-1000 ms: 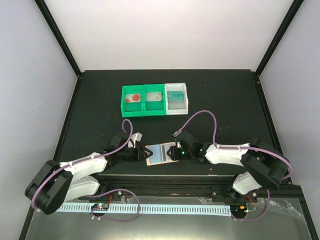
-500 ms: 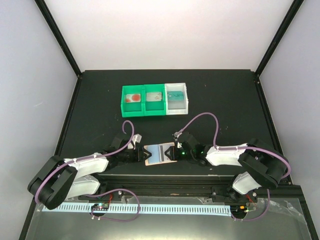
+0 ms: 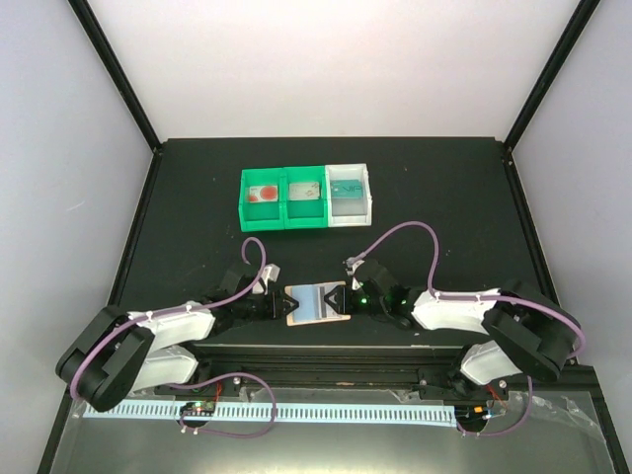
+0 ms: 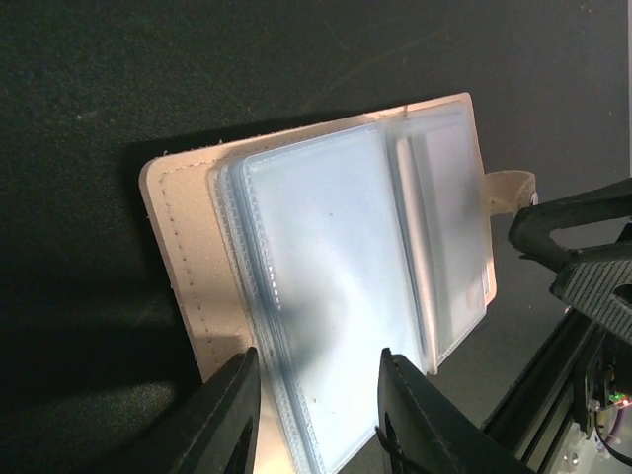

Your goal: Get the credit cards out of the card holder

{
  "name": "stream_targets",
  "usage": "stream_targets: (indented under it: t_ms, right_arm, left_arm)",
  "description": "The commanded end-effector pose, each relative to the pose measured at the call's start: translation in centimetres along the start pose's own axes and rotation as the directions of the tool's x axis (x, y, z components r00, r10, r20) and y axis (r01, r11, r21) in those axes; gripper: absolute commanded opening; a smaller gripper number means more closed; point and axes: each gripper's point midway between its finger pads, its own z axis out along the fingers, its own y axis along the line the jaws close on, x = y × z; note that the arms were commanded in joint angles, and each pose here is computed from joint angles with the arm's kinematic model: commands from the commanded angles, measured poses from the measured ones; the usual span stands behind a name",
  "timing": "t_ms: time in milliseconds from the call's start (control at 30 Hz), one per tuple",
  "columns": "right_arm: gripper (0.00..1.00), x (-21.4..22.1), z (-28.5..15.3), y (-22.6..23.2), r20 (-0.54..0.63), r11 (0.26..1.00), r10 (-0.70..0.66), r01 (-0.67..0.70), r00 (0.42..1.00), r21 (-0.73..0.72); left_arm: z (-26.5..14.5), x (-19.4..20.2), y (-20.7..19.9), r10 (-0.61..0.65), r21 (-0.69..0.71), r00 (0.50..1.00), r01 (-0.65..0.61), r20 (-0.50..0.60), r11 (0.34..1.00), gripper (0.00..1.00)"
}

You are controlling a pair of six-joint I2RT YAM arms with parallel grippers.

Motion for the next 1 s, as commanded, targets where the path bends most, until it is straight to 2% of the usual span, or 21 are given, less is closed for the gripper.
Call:
stream_targets:
  t_ms: [0, 367, 500, 700, 967]
  right_arm:
    - [0.34, -0.6, -0.6, -1.3, 0.048, 0.997, 0.000, -0.004, 0.999, 0.071]
    - [0.34, 0.6, 0.8, -2.9, 0.004, 0.992, 0.036, -0.036, 0.999, 0.120]
    - [0.34, 0.6, 0.8, -3.2, 0.008, 0.990, 0.039, -0.040, 0.999, 0.136]
    - [0.34, -0.2, -0.3, -3.4, 0.066, 0.988, 0.036, -0.045, 0.997, 0.149]
    - [0.33, 0.5, 0.4, -3.8, 0.031, 0.986, 0.046, -0.050, 0.998, 0.156]
  left_arm:
    - [-0.3, -0.2, 0.0, 0.018, -0.015, 1.000, -0.018, 0.021, 1.000, 0.35]
    - [-1.3, -0.9, -1.3, 0.038, 0.006, 0.998, -0.039, 0.053, 0.999, 0.35]
    - [-1.0, -0.6, -1.7, 0.033, 0.027, 0.999, -0.034, 0.031, 0.999, 0.28]
    - [-0.7, -1.1, -4.0, 0.070, 0.063, 0.997, -0.072, 0.033, 0.995, 0.27]
    - [1.2, -1.6, -4.4, 0.061, 0.070, 0.998, -0.061, -0.011, 0.996, 0.21]
